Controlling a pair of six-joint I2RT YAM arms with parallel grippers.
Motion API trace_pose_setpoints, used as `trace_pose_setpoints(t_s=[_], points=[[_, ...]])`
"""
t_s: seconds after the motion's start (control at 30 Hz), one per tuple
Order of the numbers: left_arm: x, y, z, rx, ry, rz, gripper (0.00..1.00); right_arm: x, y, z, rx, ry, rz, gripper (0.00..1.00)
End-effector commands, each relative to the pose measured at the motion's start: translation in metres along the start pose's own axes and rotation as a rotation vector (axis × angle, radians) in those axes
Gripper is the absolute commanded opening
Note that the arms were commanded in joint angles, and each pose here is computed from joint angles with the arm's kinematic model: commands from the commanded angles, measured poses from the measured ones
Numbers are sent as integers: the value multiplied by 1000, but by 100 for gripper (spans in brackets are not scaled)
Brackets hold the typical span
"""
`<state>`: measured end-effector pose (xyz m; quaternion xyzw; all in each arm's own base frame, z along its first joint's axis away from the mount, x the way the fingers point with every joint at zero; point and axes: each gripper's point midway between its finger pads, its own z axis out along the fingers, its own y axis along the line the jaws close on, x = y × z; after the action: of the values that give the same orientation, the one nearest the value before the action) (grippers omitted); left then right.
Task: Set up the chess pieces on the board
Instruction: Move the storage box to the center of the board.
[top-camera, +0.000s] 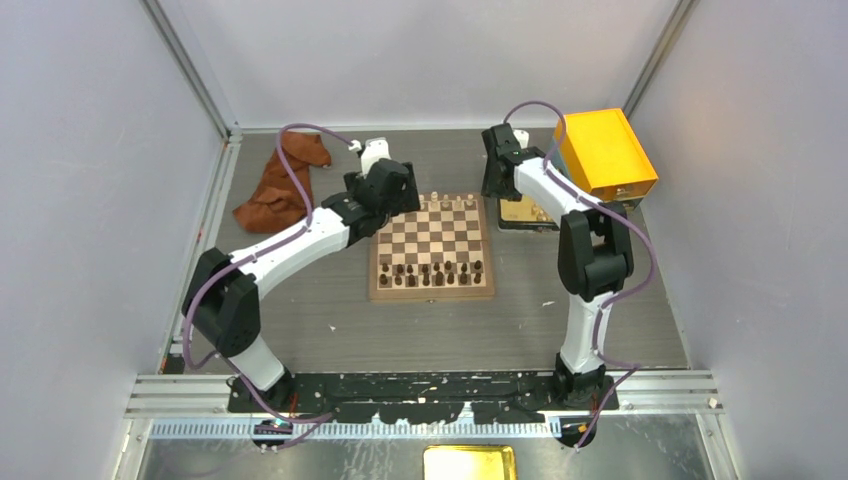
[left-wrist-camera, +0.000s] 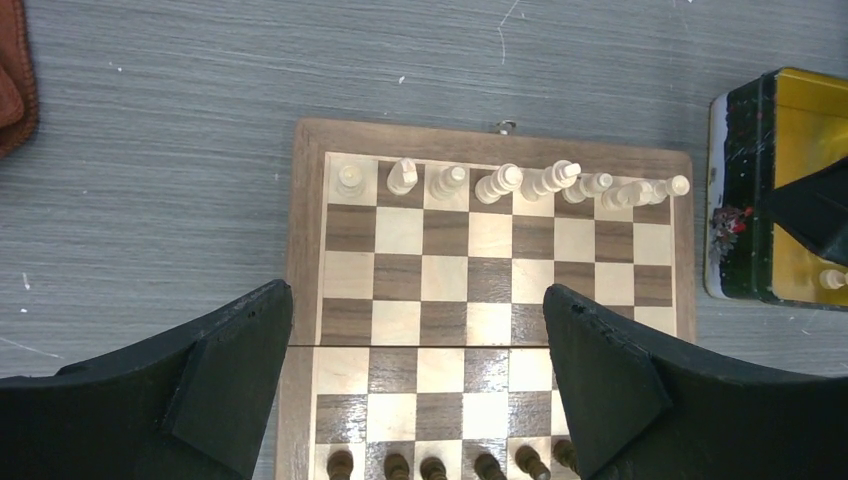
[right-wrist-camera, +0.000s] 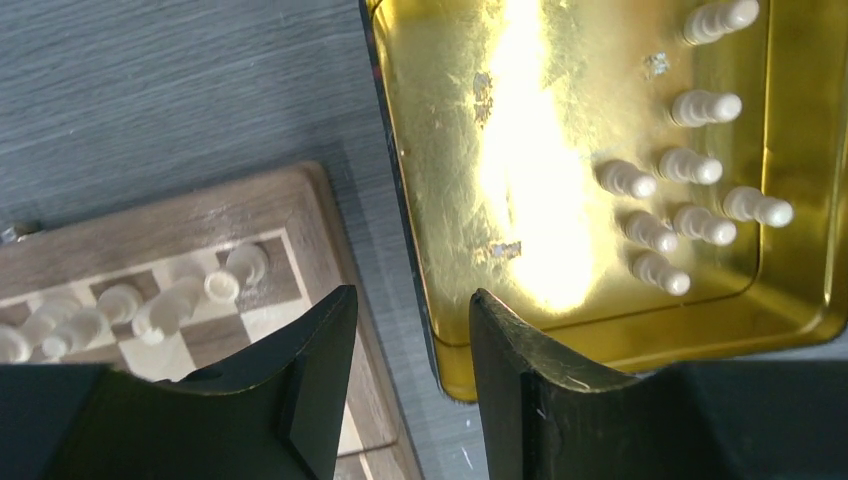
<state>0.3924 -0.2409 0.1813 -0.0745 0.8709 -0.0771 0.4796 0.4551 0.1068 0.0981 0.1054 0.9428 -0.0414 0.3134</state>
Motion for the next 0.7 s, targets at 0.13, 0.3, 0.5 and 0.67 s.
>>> trace_pose_setpoints(t_s=[0.13, 0.3, 0.5, 0.67], points=[[-26, -11, 7, 6, -75, -16, 96, -41, 10, 15, -38, -66, 60, 50], [-27, -11, 12, 5, -80, -21, 96, -39, 14, 29, -44, -39, 58, 43], [-26, -11, 19, 0, -77, -22, 96, -38, 14, 43, -38, -21, 57, 41], [-26, -12, 22, -1, -77, -26, 96, -38, 12, 50, -38, -11, 62, 30]])
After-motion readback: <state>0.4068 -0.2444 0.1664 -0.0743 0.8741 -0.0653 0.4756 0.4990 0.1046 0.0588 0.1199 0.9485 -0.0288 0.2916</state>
